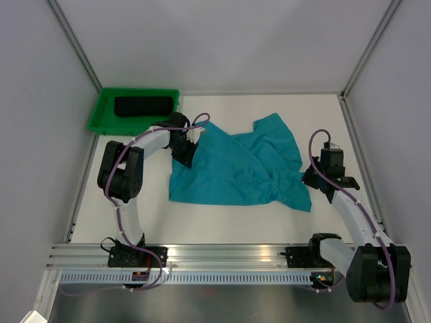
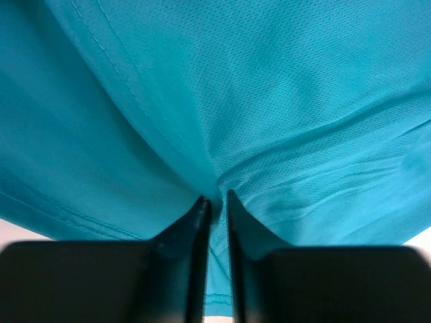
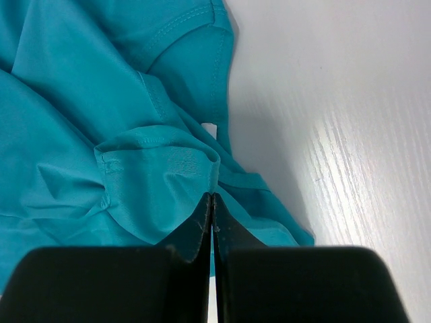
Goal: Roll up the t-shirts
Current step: Flatten the tshirt
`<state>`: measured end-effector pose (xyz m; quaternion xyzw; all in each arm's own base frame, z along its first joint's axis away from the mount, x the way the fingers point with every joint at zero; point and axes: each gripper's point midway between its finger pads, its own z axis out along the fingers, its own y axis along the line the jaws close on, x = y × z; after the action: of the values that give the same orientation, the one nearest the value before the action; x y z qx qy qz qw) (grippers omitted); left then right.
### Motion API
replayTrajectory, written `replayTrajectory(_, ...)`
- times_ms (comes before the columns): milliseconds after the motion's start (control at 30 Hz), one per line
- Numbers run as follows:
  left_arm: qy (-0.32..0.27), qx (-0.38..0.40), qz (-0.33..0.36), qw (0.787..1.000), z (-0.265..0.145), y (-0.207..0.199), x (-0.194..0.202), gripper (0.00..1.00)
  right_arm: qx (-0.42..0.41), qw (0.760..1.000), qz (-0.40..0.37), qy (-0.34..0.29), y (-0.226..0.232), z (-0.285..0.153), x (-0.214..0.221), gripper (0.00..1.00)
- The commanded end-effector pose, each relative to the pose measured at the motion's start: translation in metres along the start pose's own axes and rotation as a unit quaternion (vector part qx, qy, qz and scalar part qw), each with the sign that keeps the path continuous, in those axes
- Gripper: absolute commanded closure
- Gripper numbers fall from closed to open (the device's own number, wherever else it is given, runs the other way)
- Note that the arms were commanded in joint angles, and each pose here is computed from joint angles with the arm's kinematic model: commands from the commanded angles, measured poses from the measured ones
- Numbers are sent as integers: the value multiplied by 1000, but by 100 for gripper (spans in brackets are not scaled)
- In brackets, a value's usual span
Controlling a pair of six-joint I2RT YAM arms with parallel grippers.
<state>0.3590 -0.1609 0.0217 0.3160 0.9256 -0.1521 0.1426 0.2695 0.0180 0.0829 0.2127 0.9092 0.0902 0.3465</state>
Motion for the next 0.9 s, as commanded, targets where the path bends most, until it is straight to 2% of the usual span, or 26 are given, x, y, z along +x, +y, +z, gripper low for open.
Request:
replayTrajectory(0, -29, -5, 15, 999, -6, 1, -20, 83, 4, 1000, -4, -21, 1, -6, -13, 100)
replayTrajectory(100, -30, -11, 17, 999, -9, 1, -17, 97, 4, 1000, -5, -22, 3, -6, -17, 100)
replayTrajectory(300, -66, -1, 32, 997, -35, -11, -29, 98, -3, 999, -4, -40, 11, -14, -35, 100)
replayTrajectory(400, -123, -17, 58, 991, -74, -16, -57, 98, 22, 995, -5, -99, 14, -35, -79, 100)
replayTrajectory(500, -188, -39, 88, 977, -127, -24, -84, 98, 2, 984, -5, -177, 40, -80, -142, 100)
replayTrajectory(633, -228, -65, 102, 966, -176, -30, -96, 98, -25, 973, 0, -228, 57, -127, -173, 100)
replayTrajectory(767, -246, -89, 98, 960, -226, -33, -81, 98, -45, 963, 6, -264, 60, -185, -174, 100)
replayTrajectory(867, -271, -108, 98, 952, -264, -39, -66, 98, -56, 946, 11, -321, 58, -240, -179, 100)
